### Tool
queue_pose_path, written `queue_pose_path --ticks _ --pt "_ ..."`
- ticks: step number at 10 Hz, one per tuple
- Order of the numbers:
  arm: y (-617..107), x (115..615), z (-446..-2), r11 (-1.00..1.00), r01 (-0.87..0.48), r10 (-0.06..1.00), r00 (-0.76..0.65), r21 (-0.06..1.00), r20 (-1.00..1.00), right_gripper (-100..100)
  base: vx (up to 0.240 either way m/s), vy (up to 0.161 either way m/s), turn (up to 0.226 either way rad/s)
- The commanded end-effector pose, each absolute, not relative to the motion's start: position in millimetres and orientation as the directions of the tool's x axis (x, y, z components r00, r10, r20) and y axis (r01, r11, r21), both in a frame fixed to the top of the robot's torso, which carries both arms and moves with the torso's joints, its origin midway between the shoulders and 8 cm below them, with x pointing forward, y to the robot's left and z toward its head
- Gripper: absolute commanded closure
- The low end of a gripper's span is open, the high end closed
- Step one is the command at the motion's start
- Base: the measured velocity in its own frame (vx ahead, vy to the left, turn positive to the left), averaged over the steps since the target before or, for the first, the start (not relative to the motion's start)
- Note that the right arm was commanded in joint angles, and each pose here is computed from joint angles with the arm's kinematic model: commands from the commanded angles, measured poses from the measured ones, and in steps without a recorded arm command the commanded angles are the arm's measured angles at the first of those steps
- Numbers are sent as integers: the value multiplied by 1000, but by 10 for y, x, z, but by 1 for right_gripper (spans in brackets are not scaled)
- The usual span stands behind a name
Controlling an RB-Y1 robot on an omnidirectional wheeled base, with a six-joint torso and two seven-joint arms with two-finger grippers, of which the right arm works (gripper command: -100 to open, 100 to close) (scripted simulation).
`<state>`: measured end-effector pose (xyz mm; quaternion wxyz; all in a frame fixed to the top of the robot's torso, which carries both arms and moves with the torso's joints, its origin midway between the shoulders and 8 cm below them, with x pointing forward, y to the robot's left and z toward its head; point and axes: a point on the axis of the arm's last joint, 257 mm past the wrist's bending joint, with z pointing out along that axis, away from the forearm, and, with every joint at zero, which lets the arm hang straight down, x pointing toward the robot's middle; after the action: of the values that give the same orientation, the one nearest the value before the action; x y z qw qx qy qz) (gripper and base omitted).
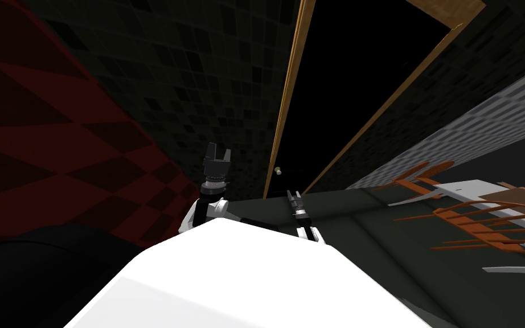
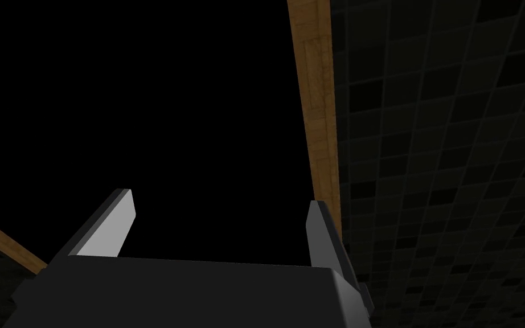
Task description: Pull the door open
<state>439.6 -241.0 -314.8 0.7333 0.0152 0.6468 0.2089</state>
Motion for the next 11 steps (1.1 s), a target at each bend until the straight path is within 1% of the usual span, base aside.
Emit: queue_pose_path --ticks 1,4,7,8,11 --pt "-2381 4392 -3260 923 -293 279 63 250 -958 -100 133 46 -55" --pt "-2351 4381 -3388 932 -300 229 49 204 -972 -100 108 45 -30" --pt "-2304 4358 -3570 939 -316 156 29 139 -987 -100 114 49 -45" --pt "-2304 4358 -3570 939 -316 156 29 139 -987 -100 95 35 -16" --pt "-2265 4331 -3714 939 -332 97 14 87 -995 -100 89 26 -30"
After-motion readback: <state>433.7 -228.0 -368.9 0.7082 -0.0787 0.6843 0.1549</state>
